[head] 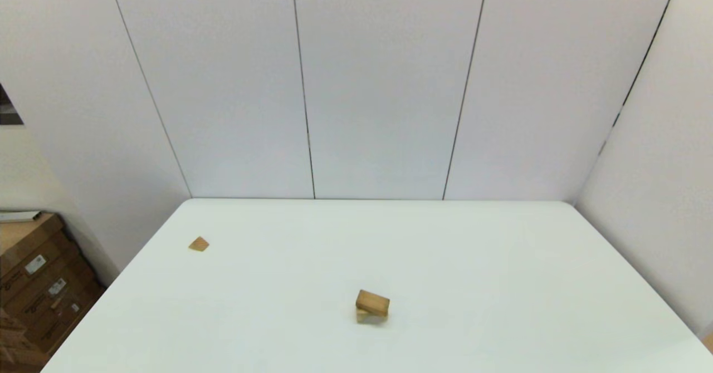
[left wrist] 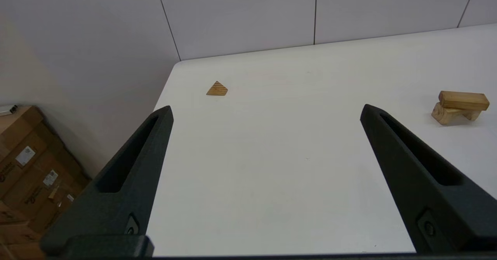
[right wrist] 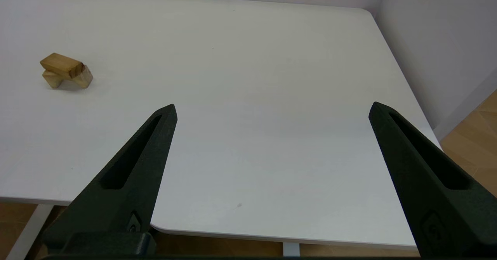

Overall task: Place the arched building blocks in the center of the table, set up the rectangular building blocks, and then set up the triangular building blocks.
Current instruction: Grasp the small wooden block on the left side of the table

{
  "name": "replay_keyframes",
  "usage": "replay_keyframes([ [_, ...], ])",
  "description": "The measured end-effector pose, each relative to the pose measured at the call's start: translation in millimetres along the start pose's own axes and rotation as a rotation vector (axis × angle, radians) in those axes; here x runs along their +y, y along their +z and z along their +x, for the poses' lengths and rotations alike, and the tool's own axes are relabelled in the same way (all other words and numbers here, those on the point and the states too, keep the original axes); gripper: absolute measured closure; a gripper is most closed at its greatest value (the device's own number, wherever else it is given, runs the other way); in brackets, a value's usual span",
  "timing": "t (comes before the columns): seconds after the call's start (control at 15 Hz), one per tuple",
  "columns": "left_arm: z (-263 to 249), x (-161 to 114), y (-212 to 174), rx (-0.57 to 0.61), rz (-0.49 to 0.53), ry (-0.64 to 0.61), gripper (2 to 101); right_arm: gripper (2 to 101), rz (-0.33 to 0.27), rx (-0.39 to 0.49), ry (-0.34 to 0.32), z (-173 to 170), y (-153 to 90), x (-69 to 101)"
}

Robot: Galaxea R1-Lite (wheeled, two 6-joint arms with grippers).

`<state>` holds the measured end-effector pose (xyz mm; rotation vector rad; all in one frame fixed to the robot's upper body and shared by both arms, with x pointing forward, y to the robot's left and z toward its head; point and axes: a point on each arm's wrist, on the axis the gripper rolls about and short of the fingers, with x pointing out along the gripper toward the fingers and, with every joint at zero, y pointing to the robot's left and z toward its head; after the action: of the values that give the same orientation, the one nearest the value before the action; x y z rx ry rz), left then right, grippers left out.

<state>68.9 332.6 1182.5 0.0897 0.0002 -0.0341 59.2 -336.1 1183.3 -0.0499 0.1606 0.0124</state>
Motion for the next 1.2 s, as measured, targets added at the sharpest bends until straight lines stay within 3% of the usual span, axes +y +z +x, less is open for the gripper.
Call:
replay_keyframes([
  [0.27,-1.8,1.2,5.6,-0.013,-0.002,0.036,5.4,4.6,0.0,0.0,0.0,0.0,0.0,0.0],
  [0.47,-11.3,3.8,33.8,-0.046,-0.002,0.056,5.4,4.6,0.0,0.0,0.0,0.0,0.0,0.0],
  [0.6,-9.4,5.6,52.8,-0.008,-0.027,0.055,5.4,4.6,0.0,0.0,0.0,0.0,0.0,0.0],
  [0.87,25.2,10.6,91.7,0.172,-0.129,0.06,5.4,4.6,0.0,0.0,0.0,0.0,0.0,0.0],
  [1.2,115.9,18.3,122.1,0.447,-0.287,0.132,5.4,4.6,0.0,0.0,0.0,0.0,0.0,0.0],
])
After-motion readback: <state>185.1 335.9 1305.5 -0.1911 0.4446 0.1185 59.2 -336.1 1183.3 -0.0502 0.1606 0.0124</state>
